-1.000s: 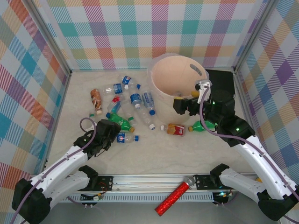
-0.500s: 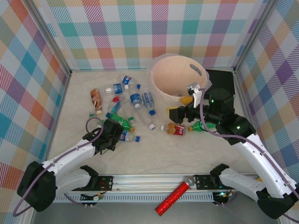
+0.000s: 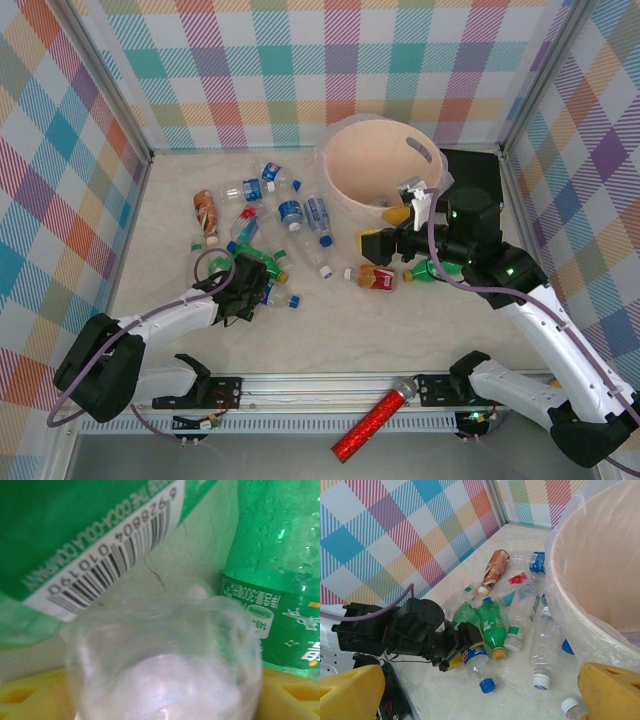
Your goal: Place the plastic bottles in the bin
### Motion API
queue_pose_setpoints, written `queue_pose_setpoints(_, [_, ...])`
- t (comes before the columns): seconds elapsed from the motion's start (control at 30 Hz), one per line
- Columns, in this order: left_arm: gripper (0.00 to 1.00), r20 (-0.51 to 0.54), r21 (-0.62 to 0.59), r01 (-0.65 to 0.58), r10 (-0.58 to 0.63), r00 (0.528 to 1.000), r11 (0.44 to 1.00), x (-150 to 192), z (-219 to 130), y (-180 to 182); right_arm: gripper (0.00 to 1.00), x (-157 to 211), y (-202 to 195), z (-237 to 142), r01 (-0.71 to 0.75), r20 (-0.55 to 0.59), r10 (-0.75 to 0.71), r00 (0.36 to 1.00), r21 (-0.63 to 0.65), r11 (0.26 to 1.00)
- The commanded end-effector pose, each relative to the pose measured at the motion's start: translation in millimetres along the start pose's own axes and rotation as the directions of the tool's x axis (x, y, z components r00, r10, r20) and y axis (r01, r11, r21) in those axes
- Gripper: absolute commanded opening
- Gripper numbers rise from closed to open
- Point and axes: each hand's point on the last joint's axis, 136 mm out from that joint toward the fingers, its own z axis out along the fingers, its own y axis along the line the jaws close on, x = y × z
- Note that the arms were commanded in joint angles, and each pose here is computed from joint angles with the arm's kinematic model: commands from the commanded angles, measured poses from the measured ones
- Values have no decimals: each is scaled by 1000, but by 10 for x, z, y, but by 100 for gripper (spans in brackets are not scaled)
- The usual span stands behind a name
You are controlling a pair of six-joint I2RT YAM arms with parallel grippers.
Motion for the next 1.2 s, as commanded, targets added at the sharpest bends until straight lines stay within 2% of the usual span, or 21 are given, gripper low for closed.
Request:
queue_pose_setpoints(0.0, [76, 13, 26, 15, -16, 1000, 1000, 2, 69, -64, 99, -99, 92, -48, 14, 20, -13, 1000, -24, 1000])
queue_pose_setpoints(0.1, [62, 22, 13, 12, -12, 1000, 1000, -14, 57, -45, 99, -102, 82, -49, 11, 22, -11, 1000, -18, 1000])
queue_pose_setpoints(0.27, [53, 56, 33, -6, 4, 998, 999, -101, -92, -56, 99, -124, 39, -60, 4, 41, -4, 999, 9, 1000])
queue_pose_setpoints(0.47, [53, 113, 76, -48, 39, 993, 996, -255, -436, -135, 99, -136, 35, -28, -15, 49, 15, 999, 1, 1000])
queue_pose_setpoints(0.73, [54, 251, 210, -206, 151, 956, 956, -515, -1090, -697, 99, -140, 30, -31, -32, 61, 32, 998, 2, 999])
queue_pose_setpoints(0.9, [54, 372, 279, -383, 269, 889, 881, -637, -1589, -1374, 99, -135, 16, -79, -35, 65, 34, 997, 20, 999])
queue_pose_setpoints(1.07, [54, 468, 386, -540, 345, 813, 748, -599, -2069, -2184, 99, -166, 32, -165, -27, 83, 24, 996, 33, 999])
queue_pose_setpoints(1.17, [53, 511, 411, -607, 380, 771, 680, -551, -2263, -2566, 99, -157, 17, -198, -27, 88, 23, 996, 48, 998])
